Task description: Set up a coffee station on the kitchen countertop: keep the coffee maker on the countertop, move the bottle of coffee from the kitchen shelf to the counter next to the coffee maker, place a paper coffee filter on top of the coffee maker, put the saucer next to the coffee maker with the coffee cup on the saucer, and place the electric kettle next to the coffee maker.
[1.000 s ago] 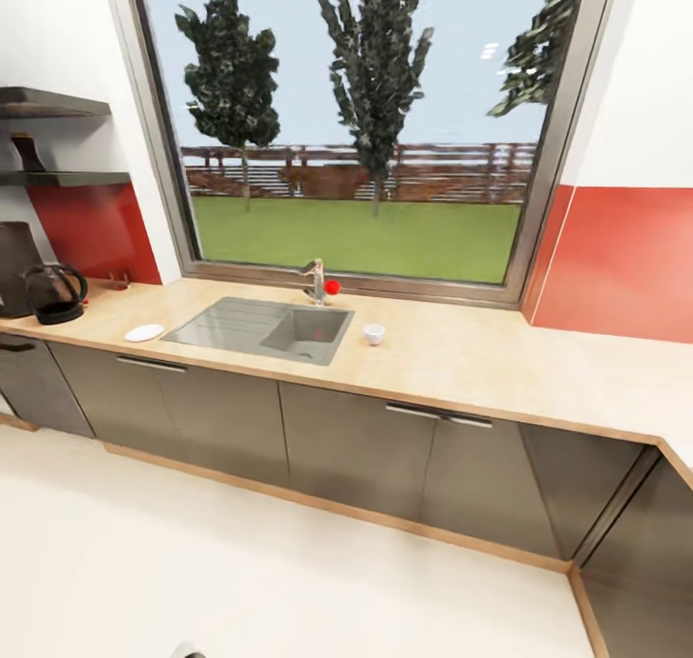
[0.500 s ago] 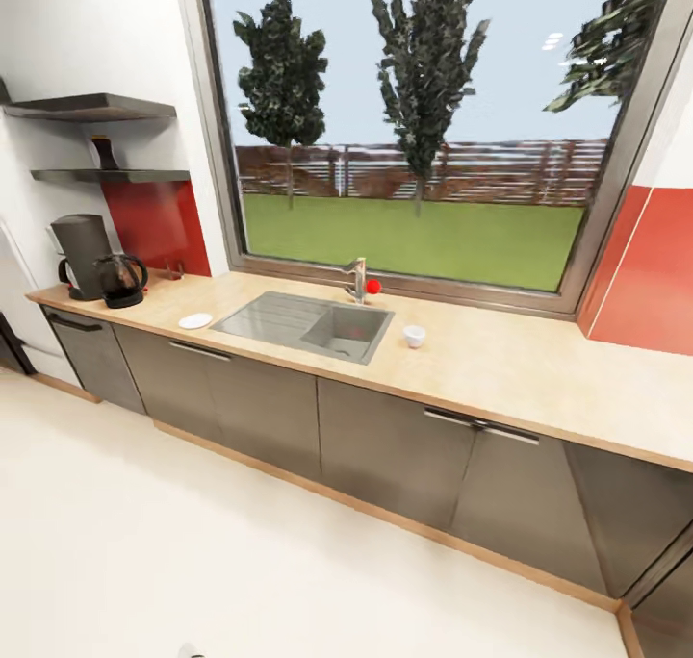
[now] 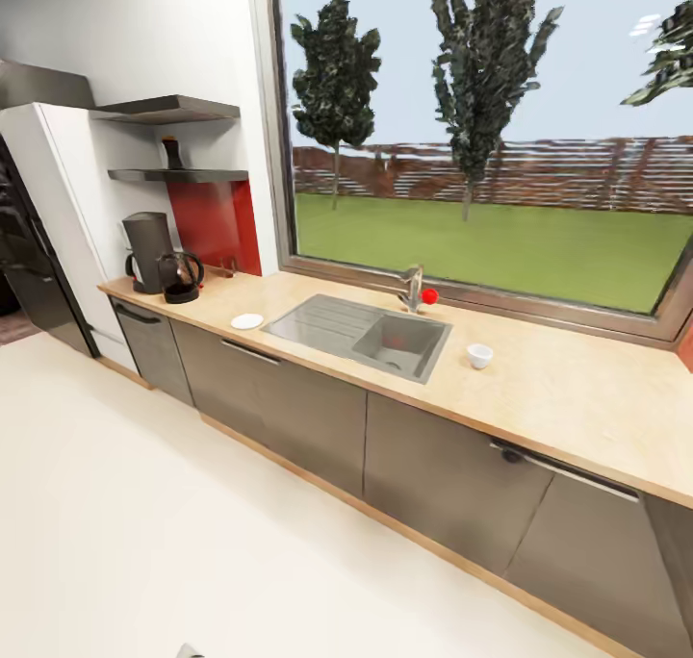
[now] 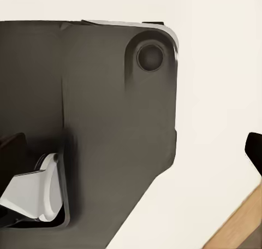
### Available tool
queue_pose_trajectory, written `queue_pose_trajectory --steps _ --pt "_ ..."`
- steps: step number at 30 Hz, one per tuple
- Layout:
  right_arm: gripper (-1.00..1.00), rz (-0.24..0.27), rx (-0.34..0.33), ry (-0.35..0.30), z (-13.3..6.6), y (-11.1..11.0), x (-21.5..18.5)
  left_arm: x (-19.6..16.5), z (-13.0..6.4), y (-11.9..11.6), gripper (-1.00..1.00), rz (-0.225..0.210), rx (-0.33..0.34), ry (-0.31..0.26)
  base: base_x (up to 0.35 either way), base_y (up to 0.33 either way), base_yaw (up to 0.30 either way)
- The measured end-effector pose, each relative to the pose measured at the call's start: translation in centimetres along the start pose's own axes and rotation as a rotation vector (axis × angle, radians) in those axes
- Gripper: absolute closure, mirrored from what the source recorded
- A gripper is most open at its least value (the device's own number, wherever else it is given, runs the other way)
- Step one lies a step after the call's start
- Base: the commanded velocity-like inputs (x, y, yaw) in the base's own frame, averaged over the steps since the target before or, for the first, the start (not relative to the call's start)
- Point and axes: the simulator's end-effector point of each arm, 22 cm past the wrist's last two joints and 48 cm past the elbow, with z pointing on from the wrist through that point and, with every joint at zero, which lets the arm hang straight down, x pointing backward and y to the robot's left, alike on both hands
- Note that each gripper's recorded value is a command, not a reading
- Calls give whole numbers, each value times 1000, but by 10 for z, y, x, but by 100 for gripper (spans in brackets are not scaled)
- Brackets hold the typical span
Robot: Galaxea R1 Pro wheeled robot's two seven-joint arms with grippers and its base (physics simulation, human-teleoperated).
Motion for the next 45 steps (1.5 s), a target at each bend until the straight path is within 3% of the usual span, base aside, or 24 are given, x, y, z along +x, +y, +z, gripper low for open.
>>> queue_pose_trajectory --steps 40,45 --pt "-100 0 0 0 0 0 0 -1 0 4 100 0 -5 -1 325 93 282" --pt "-100 0 0 0 0 0 0 -1 0 4 100 1 -5 -2 338 16 70"
